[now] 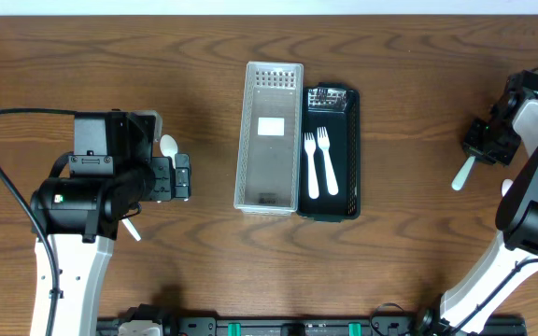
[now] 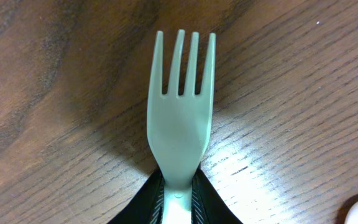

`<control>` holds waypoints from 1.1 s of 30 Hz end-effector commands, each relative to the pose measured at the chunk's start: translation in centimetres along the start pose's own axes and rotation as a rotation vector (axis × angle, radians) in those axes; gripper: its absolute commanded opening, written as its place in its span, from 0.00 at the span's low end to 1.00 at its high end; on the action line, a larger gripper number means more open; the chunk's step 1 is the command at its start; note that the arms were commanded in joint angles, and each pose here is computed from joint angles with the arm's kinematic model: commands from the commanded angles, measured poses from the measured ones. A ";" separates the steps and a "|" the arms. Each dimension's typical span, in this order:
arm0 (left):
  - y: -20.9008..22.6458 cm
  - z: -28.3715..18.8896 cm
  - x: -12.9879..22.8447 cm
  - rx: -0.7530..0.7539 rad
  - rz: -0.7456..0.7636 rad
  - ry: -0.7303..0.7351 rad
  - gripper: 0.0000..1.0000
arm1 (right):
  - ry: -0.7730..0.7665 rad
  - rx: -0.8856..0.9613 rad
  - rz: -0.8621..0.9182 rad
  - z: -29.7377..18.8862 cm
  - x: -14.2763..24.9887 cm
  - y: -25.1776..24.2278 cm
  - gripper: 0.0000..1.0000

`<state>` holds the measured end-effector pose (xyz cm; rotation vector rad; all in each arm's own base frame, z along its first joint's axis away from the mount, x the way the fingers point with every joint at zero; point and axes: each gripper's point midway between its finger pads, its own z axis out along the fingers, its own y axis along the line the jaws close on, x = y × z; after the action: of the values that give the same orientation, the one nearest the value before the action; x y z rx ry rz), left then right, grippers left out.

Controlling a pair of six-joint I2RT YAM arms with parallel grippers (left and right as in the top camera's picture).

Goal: Pack container
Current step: 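Grasp the third white fork with the right gripper, then drop the third fork into the black basket beside the others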

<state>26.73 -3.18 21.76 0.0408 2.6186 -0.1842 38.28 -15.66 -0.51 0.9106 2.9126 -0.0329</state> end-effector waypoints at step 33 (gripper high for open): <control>0.2 -0.7 -0.6 -0.013 0.002 -0.024 0.98 | -0.330 -0.319 -0.403 -20.3 3.4 17.6 0.01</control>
<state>26.73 -3.19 21.76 0.0409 2.6186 -0.1847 43.46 -2.38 13.00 0.3992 2.7625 0.1681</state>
